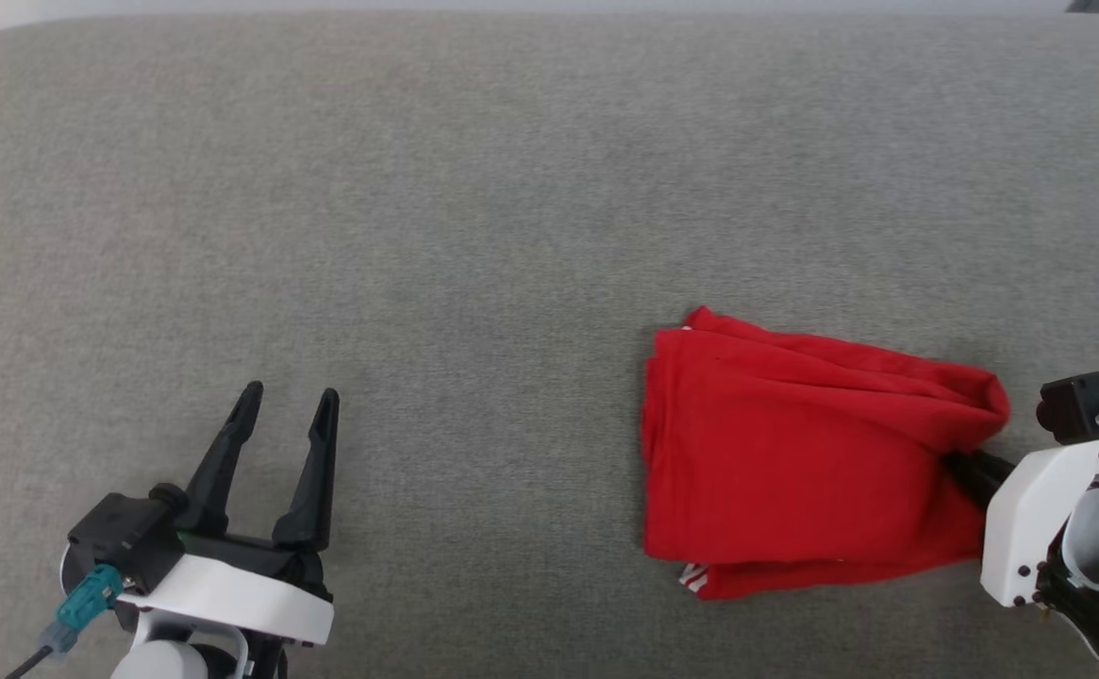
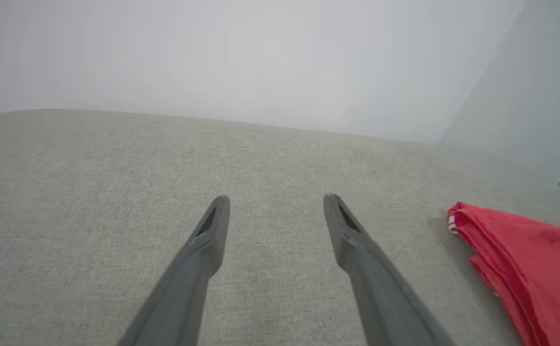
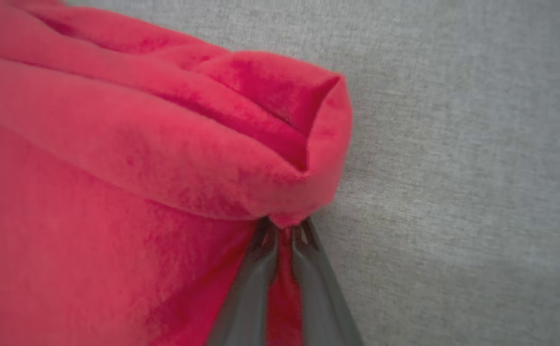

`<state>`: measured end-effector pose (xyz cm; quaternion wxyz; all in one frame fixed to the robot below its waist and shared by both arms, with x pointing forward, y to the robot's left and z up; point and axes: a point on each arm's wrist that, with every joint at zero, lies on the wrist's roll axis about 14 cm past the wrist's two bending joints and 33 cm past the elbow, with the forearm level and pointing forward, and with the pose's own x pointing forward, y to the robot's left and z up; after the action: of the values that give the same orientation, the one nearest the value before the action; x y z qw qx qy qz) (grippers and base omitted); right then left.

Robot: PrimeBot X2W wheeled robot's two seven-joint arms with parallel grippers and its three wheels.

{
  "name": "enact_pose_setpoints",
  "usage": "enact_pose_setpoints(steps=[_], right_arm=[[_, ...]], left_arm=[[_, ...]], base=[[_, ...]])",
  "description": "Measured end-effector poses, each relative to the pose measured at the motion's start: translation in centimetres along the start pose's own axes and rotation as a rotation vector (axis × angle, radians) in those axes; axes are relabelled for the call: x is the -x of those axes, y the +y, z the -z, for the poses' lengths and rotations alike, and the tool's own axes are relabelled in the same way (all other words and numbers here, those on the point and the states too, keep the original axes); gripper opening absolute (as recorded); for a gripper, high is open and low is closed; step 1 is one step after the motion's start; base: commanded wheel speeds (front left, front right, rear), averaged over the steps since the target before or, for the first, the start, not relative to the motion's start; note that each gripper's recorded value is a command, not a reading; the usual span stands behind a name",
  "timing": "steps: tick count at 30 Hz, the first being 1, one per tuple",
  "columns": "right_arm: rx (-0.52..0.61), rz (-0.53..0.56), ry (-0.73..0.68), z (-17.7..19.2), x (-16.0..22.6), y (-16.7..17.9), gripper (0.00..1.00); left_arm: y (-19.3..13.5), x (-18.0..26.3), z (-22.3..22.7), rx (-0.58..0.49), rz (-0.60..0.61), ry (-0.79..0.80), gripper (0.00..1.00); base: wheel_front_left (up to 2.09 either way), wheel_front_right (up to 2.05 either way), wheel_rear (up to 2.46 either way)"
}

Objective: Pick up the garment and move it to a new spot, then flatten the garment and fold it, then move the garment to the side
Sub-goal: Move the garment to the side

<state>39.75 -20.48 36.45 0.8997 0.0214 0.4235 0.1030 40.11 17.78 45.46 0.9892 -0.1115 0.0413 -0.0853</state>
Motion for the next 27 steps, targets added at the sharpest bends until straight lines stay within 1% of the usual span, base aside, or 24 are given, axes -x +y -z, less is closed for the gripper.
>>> enact_pose_setpoints(steps=[4,5,10,11,16,18,22,27], right_arm=[[-0.053,0.041,-0.079,-0.9,1.1,-1.5,0.0],[-0.073,0.066,-0.108,-1.2,1.6,-2.4,0.0],[-0.114,0.251,-0.17,-1.2,4.8,-9.2,0.0],[-0.145,0.325,-0.197,-1.3,5.8,-11.9,0.0],[-0.228,0.527,-0.273,-2.2,8.6,-19.3,0.0],[-0.256,0.592,-0.295,-2.5,9.1,-21.5,0.0],[-0.275,0.712,-0.366,-4.1,10.0,-25.2,0.0],[-0.28,0.819,-0.401,-4.8,9.7,-28.1,0.0]], left_arm=[[-1.0,-0.8,-0.2,-0.015,0.048,-0.004,1.0],[-1.4,-1.2,-0.2,-0.025,0.068,-0.004,1.0],[-3.7,-4.1,-1.0,-0.044,0.168,-0.036,1.0],[-4.6,-5.6,-1.2,-0.052,0.207,-0.048,1.0],[-6.7,-9.3,-1.5,-0.078,0.316,-0.078,1.0],[-7.3,-10.7,-1.6,-0.09,0.355,-0.09,1.0],[-7.5,-13.3,-1.6,-0.113,0.404,-0.111,1.0],[-7.7,-15.6,-1.6,-0.118,0.439,-0.143,1.0]], base=[[0.0,0.0,0.0],[0.0,0.0,0.0],[0.0,0.0,0.0],[0.0,0.0,0.0],[0.0,0.0,0.0],[0.0,0.0,0.0],[0.0,0.0,0.0],[0.0,0.0,0.0]])
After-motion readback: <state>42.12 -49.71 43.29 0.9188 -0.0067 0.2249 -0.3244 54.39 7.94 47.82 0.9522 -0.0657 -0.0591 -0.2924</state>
